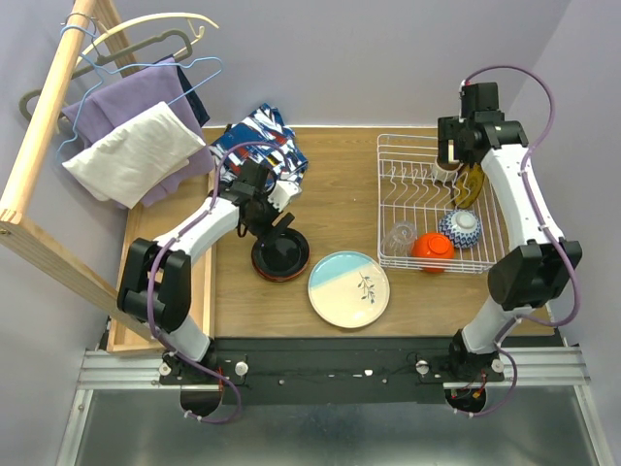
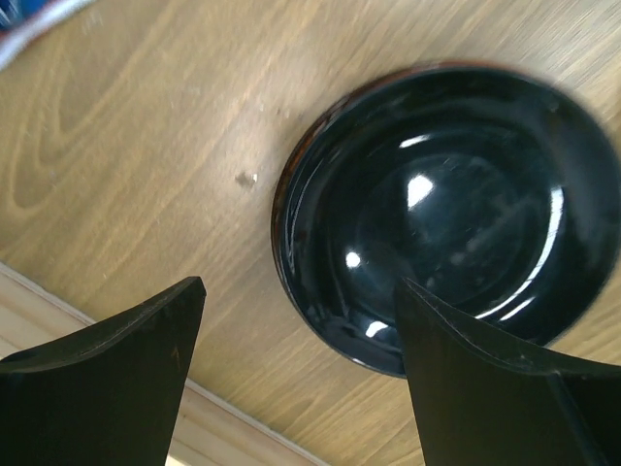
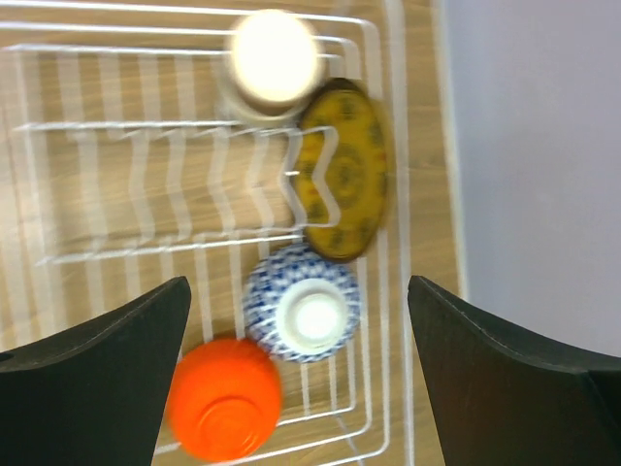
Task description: Load the mixed dishes into the dish rack
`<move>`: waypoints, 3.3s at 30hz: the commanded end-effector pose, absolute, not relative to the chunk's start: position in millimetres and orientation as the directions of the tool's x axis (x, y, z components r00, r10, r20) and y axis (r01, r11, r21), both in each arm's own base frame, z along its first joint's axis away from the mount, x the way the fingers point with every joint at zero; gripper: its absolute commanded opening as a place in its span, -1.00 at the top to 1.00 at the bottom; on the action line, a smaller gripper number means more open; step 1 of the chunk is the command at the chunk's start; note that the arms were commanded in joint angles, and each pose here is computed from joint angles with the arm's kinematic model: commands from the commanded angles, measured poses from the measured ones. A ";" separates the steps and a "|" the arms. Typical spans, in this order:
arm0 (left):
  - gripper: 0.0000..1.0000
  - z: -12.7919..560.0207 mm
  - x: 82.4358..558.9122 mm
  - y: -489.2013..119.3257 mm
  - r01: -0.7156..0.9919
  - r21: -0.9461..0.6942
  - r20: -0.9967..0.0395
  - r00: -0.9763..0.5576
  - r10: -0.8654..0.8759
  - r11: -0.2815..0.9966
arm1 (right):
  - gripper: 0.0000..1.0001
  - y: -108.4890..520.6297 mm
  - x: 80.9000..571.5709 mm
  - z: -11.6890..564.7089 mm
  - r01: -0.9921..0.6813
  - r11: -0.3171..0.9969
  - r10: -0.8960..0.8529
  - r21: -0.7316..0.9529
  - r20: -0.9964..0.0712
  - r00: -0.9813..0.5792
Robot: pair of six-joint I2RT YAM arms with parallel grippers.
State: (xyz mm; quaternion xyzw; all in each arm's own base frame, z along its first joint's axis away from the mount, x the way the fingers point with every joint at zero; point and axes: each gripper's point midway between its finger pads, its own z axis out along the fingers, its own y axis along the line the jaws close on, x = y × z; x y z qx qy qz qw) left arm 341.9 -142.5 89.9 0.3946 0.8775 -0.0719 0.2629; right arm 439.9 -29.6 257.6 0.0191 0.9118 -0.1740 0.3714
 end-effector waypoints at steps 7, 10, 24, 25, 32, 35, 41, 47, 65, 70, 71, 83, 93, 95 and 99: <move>-0.75 45.4 355.3 -120.0 0.711 0.105 -0.411 -0.606 0.681 0.695 | -0.99 32.2 412.3 244.6 -0.141 0.989 -0.141 -0.052 -0.650 -0.747; -0.71 32.2 359.0 -123.3 0.710 0.060 -0.404 -0.626 0.667 0.702 | -0.99 31.8 407.0 240.7 -0.147 0.987 -0.150 -0.058 -0.644 -0.750; 0.97 23.4 379.6 -117.2 0.688 -0.052 -0.381 -0.684 0.622 0.724 | -0.99 40.6 405.5 234.3 -0.189 0.982 -0.158 -0.020 -0.641 -0.751; 1.00 27.2 379.5 -118.1 0.691 -0.057 -0.381 -0.682 0.624 0.721 | -0.99 42.5 406.9 233.0 -0.194 0.981 -0.158 -0.014 -0.639 -0.753; 1.00 93.4 383.5 -128.2 0.718 -0.037 -0.490 -0.619 0.614 0.695 | -0.99 48.8 416.7 242.3 -0.223 0.975 -0.165 0.003 -0.662 -0.731; 1.00 125.6 380.8 -134.5 0.736 -0.032 -0.550 -0.578 0.603 0.677 | -0.99 75.0 412.5 251.5 -0.353 0.931 -0.201 0.094 -0.673 -0.711; 1.00 154.4 359.1 -144.5 0.777 -0.031 -0.604 -0.516 0.607 0.629 | -0.98 140.7 393.9 266.2 -0.653 0.675 -0.271 0.343 -0.708 -0.652; 1.00 171.2 333.2 -154.6 0.833 -0.009 -0.663 -0.420 0.620 0.554 | -0.83 196.4 401.6 270.0 -0.790 0.455 -0.324 0.412 -0.749 -0.577; 1.00 264.9 329.9 -205.3 0.891 0.090 -0.806 -0.196 0.559 0.444 | -0.87 321.3 361.5 264.3 -0.965 -0.055 -0.414 0.256 -0.885 -0.211; 1.00 276.9 331.9 -215.0 0.891 0.090 -0.826 -0.183 0.533 0.445 | -0.90 323.1 350.0 250.4 -0.965 -0.017 -0.418 0.263 -0.878 -0.232; 1.00 280.1 332.2 -217.4 0.892 0.092 -0.833 -0.175 0.526 0.442 | -0.89 324.9 348.0 247.9 -0.963 -0.019 -0.424 0.269 -0.875 -0.236; 1.00 291.2 340.7 -224.6 0.882 0.084 -0.855 -0.175 0.488 0.464 | 0.45 334.6 349.8 246.8 -0.918 0.019 -0.383 0.396 -0.845 -0.373; -0.17 330.5 386.1 -190.4 0.638 0.217 -0.883 -0.194 0.427 0.739 | 0.99 299.8 394.9 247.5 -0.849 0.462 -0.390 0.257 -0.800 -0.455; -0.19 355.1 387.2 -185.5 0.597 0.230 -0.906 -0.158 0.394 0.769 | 0.99 282.7 404.2 245.9 -0.789 0.576 -0.376 0.212 -0.789 -0.486; -0.21 373.5 390.1 -182.9 0.560 0.219 -0.926 -0.140 0.351 0.799 | 0.99 231.0 432.0 258.4 -0.599 0.801 -0.346 0.021 -0.799 -0.492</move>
